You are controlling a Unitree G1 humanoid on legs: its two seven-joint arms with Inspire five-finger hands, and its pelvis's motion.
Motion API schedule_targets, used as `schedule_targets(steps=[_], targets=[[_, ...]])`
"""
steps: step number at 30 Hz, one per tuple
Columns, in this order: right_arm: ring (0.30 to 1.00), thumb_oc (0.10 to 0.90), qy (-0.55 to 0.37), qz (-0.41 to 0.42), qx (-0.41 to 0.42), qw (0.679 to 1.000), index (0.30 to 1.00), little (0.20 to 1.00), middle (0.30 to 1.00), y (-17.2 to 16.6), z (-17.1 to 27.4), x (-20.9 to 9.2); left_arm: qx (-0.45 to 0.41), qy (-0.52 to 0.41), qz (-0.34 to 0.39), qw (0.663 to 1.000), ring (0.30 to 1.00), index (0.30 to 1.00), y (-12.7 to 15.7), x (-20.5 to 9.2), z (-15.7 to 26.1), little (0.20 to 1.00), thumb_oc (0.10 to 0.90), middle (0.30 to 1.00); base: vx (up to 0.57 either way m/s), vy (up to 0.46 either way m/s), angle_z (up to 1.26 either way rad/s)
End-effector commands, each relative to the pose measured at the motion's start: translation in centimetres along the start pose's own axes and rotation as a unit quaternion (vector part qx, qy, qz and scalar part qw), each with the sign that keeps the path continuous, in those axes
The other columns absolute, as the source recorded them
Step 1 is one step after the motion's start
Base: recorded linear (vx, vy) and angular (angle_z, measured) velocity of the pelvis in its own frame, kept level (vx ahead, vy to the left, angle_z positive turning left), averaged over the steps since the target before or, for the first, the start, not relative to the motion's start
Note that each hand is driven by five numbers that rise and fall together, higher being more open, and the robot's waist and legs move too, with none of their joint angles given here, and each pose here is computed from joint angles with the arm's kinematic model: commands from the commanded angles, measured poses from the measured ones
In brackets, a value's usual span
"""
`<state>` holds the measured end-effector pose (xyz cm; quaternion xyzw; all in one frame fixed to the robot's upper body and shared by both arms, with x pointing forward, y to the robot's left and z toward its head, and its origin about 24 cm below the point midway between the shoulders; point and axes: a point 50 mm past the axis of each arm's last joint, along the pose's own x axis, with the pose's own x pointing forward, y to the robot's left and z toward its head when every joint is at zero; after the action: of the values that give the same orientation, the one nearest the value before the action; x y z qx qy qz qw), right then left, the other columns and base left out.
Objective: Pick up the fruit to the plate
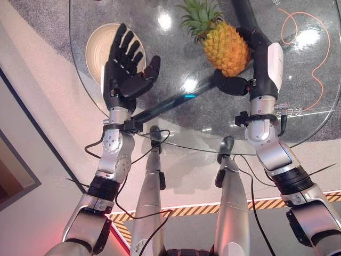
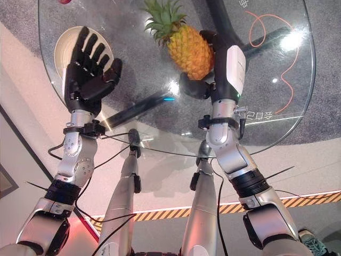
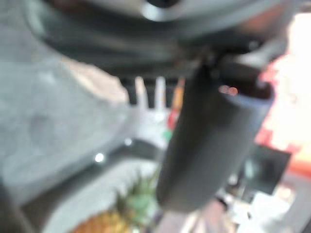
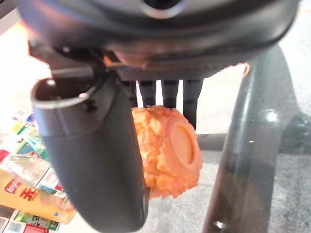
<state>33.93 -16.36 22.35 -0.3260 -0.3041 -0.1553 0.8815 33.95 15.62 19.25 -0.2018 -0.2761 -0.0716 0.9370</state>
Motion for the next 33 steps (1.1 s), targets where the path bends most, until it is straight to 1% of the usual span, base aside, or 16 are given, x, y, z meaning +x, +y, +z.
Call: schedule_targets(steps=[1, 3, 8, 15, 16, 19, 26, 33], targets=[[0.300, 0.100, -0.201, -0.081, 0.054, 0.975, 0.300, 0.200, 0.300, -3.5, 8.1, 1.9, -0.060, -0.082, -0.102, 0.990, 0.900, 0.900, -3.3, 2.0, 4.2, 0.900, 0.800, 0.900, 0.00, 0.000, 0.00], [0.300, 0.100, -0.210, -0.081, 0.059, 0.973, 0.300, 0.200, 0.300, -3.5, 8.7, 2.0, -0.097, -0.066, -0.123, 0.986, 0.900, 0.900, -4.3, 2.1, 3.9, 0.900, 0.800, 0.900, 0.00, 0.000, 0.00], [0.300, 0.100, -0.220, -0.073, 0.067, 0.970, 0.300, 0.200, 0.300, -3.2, 9.4, 2.0, -0.160, -0.039, -0.146, 0.976, 0.900, 0.900, -5.6, 2.1, 3.2, 0.900, 0.800, 0.900, 0.00, 0.000, 0.00], [0.300, 0.100, -0.228, -0.065, 0.070, 0.969, 0.300, 0.200, 0.300, -2.9, 10.2, 2.0, -0.225, -0.030, -0.162, 0.960, 0.900, 0.900, -6.5, 2.3, 3.2, 0.900, 0.800, 0.900, 0.00, 0.000, 0.00], [0.300, 0.100, -0.229, -0.061, 0.071, 0.969, 0.300, 0.200, 0.300, -2.8, 10.3, 2.0, -0.254, -0.025, -0.165, 0.953, 0.900, 0.900, -6.7, 2.3, 3.2, 0.900, 0.800, 0.900, 0.00, 0.000, 0.00], [0.300, 0.100, -0.227, -0.052, 0.070, 0.970, 0.300, 0.200, 0.300, -2.4, 10.3, 1.8, -0.282, -0.024, -0.165, 0.945, 0.900, 0.900, -6.8, 2.2, 3.1, 0.900, 0.800, 0.900, 0.00, 0.000, 0.00], [0.300, 0.100, -0.231, -0.037, 0.069, 0.970, 0.300, 0.200, 0.300, -2.1, 10.7, 1.7, -0.322, -0.030, -0.177, 0.929, 0.900, 0.900, -7.2, 2.3, 3.4, 0.900, 0.800, 0.900, 0.00, 0.000, 0.00], [0.300, 0.100, -0.228, -0.023, 0.068, 0.971, 0.300, 0.200, 0.300, -1.6, 10.7, 1.5, -0.341, -0.041, -0.178, 0.922, 0.900, 0.900, -7.4, 2.1, 3.6, 0.900, 0.800, 0.900, 0.00, 0.000, 0.00]])
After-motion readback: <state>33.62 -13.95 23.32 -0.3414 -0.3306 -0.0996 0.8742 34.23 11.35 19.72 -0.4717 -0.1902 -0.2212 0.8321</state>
